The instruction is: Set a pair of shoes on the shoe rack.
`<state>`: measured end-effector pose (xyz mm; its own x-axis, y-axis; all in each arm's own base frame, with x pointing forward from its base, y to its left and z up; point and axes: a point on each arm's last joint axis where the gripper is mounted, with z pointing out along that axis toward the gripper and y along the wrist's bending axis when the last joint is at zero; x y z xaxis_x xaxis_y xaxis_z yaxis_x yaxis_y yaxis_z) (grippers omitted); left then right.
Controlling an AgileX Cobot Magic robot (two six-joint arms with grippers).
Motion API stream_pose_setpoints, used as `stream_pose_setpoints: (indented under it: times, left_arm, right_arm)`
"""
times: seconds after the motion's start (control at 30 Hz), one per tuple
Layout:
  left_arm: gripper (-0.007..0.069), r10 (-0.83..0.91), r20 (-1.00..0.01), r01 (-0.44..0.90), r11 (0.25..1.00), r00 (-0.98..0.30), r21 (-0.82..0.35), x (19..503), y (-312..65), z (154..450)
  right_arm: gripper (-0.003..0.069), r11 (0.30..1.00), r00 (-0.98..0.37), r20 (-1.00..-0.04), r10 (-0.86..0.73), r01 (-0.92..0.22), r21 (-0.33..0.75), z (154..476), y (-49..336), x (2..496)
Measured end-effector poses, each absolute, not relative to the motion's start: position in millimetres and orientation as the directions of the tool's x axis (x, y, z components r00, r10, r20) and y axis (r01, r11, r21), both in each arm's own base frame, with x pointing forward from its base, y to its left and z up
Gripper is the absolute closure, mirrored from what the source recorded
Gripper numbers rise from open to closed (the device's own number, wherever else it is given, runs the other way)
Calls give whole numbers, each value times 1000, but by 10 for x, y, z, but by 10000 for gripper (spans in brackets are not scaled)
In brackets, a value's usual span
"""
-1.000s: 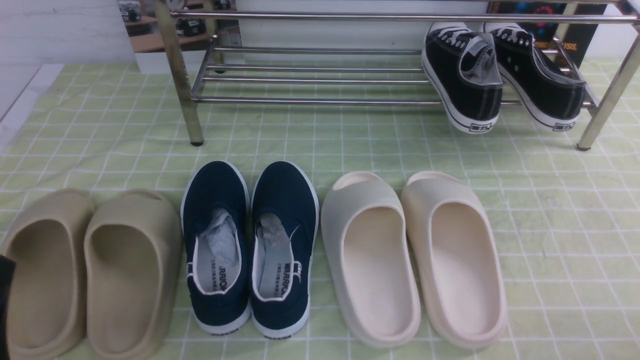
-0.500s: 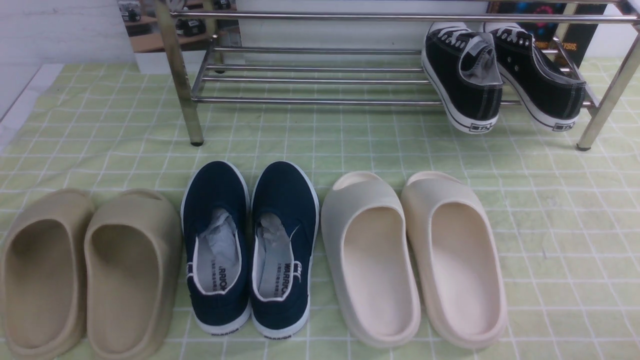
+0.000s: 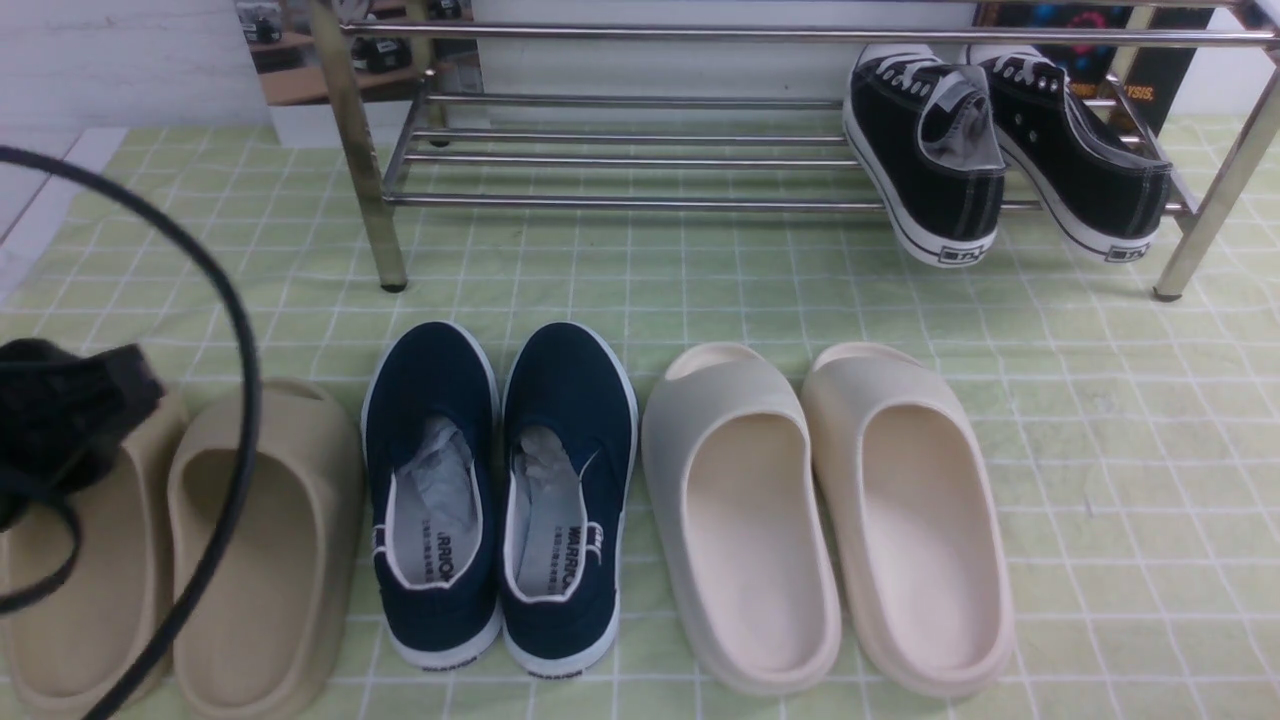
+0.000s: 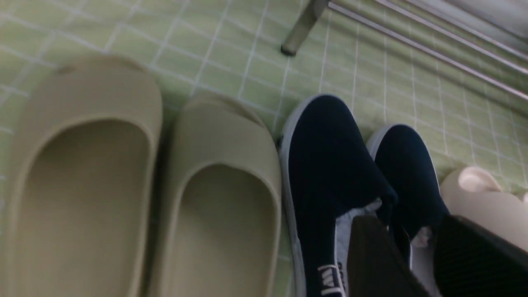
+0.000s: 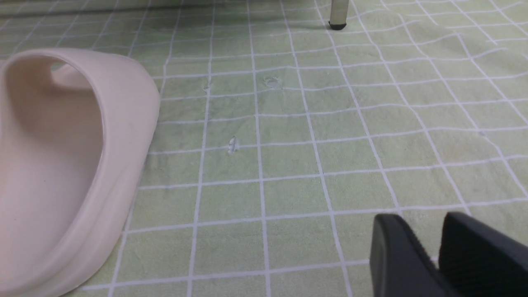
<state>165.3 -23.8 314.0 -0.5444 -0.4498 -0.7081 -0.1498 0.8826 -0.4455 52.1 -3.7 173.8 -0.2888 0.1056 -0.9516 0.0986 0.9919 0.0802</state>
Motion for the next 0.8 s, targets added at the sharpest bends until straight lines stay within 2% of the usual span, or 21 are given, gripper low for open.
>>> stream_pose_setpoints:
  times: [0.1,0.17,0.2,0.23,0.3,0.33,0.43,0.53,0.63,0.8]
  left_arm:
    - [386,-454,-619,-170,870,-641,-463,1820,-318,3089]
    - [386,-407,-480,-171,871,-777,-461,2039,-439,2998]
    - [386,-406,-461,-175,868,-789,-465,2079,-455,2983]
    - [386,-349,-382,-162,882,-856,-442,2224,-519,2870]
    - [386,-301,-322,-160,903,-897,-400,2369,-574,2711]
    - [386,-297,-318,-159,905,-900,-394,2383,-579,2695]
    - [379,-223,-261,-139,942,-939,-305,2568,-724,2402]
    - [363,-171,-261,-106,964,-950,-245,2670,-890,2179]
    - [363,-190,-275,-135,969,-943,-207,2768,-977,2014]
    - [437,-252,-269,-216,964,-929,-156,2879,-957,1811]
  right_arm:
    - [452,992,-289,-952,106,99,80,1738,-37,521]
    - [447,992,-289,-952,106,99,80,1738,-37,521]
    - [446,992,-289,-952,106,99,80,1738,-37,521]
    - [443,992,-289,-952,106,99,80,1738,-37,521]
    - [440,992,-289,-952,106,99,80,1738,-37,521]
    - [440,992,-289,-952,106,99,80,1738,-37,521]
    - [437,992,-289,-952,106,99,80,1738,-37,521]
    - [432,992,-289,-952,106,99,80,1738,-37,521]
    - [426,992,-289,-952,106,99,80,1738,-37,521]
    - [422,992,-289,-952,106,99,80,1738,-37,521]
